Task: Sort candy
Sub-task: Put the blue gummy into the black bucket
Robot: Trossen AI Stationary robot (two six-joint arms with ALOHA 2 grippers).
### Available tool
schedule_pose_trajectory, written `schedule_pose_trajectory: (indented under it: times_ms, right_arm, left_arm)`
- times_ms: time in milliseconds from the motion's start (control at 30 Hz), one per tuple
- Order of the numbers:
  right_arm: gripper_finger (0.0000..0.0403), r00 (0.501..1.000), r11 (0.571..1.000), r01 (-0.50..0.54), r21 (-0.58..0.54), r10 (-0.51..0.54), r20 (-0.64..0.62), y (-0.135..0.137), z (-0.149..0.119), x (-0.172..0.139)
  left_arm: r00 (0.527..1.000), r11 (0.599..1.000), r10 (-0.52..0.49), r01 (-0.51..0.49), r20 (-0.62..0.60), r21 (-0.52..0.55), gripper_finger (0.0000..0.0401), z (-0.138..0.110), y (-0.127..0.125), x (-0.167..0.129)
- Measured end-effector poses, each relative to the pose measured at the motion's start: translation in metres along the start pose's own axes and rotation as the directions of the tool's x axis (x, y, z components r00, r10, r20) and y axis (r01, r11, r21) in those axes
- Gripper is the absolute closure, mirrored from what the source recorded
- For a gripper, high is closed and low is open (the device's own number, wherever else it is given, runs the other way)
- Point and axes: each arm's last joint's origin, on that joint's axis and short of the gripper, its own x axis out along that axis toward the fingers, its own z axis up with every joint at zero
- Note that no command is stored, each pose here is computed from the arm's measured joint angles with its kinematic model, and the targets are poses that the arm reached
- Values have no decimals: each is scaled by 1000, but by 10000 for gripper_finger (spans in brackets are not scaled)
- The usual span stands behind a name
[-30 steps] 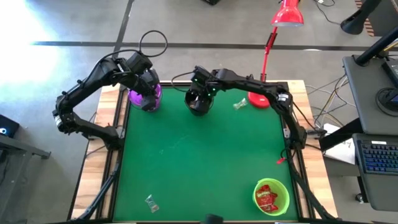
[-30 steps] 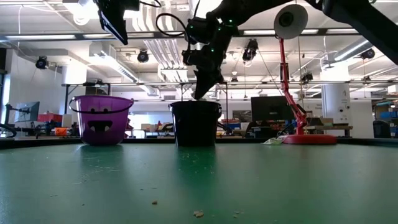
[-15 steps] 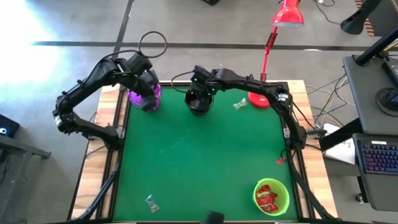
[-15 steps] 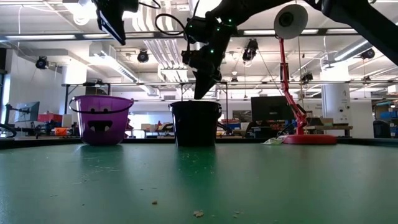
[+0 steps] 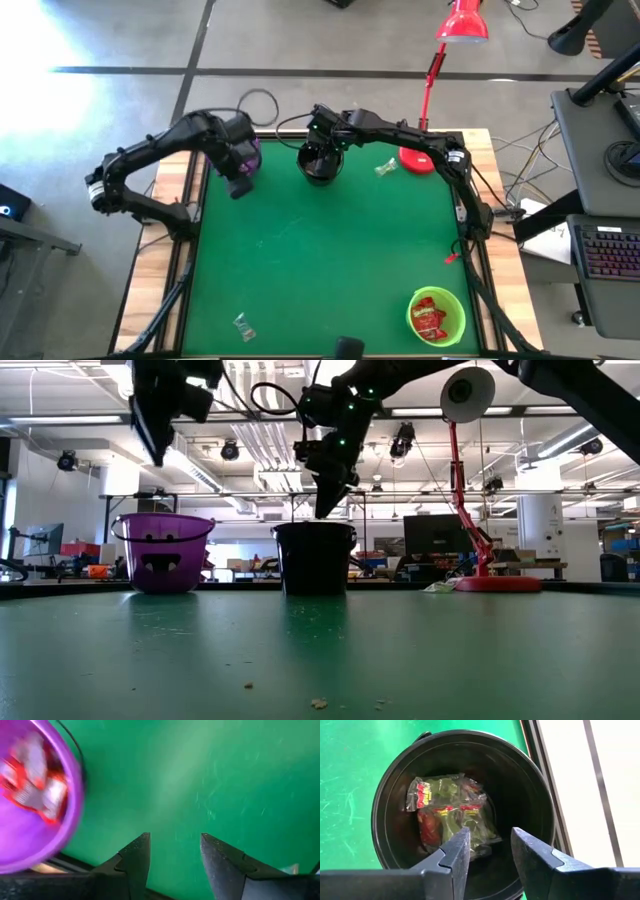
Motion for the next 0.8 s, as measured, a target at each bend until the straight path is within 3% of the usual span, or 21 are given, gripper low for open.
schedule_pose_trajectory:
  times_ms: [200,433,633,800]
  right_arm:
    - [268,998,998,63,-1,-63,-21,-2,-2,-5]
    - [268,992,992,115,48,-111,-66,-5,-9,-32]
    - [268,993,985,118,125,-115,-34,-7,-13,-64]
    - [268,992,963,116,242,-125,23,-8,-15,-91]
  left_arm:
    - [987,999,-48,50,-155,9,242,-16,-18,37]
    - [969,996,-65,78,-239,43,244,-39,-55,66]
    - [971,993,-76,95,-225,74,244,-55,-91,75]
    - [972,995,-101,103,-210,-3,244,-70,-118,77]
